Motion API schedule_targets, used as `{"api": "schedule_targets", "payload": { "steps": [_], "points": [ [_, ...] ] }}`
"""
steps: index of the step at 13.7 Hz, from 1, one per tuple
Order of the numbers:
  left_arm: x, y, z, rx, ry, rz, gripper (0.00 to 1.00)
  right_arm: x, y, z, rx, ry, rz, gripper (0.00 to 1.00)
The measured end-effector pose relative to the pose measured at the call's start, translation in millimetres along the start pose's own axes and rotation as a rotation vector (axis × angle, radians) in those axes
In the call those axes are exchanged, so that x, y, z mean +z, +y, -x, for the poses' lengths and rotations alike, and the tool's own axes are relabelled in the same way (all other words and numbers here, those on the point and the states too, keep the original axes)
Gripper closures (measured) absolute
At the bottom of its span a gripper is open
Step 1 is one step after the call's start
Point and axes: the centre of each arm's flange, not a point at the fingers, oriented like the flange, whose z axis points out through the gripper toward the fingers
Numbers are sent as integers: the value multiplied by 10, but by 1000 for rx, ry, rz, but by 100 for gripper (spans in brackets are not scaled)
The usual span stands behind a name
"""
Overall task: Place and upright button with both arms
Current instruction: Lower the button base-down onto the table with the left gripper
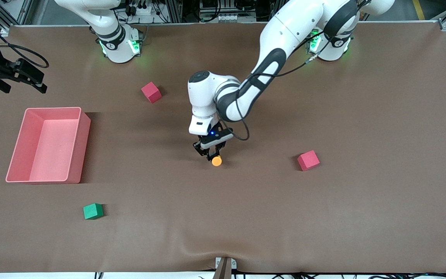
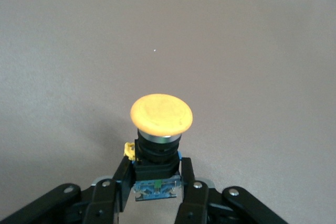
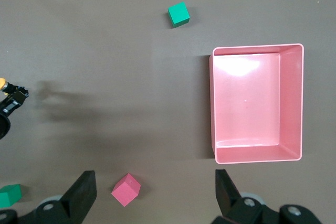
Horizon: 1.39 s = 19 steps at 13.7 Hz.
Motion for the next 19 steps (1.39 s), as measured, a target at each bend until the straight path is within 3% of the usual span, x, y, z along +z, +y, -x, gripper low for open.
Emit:
{"api": "schedule_targets", "payload": {
  "steps": [5, 9, 19],
  "points": [
    [51, -69, 199, 89, 113, 19, 59, 1, 18, -2, 3, 0, 0, 0],
    [162, -146, 347, 160, 255, 41, 59, 8, 33, -7, 6, -2, 0, 0],
    [477, -344, 617, 286, 426, 130, 59, 10, 49, -9, 9, -3, 0, 0]
  ]
}}
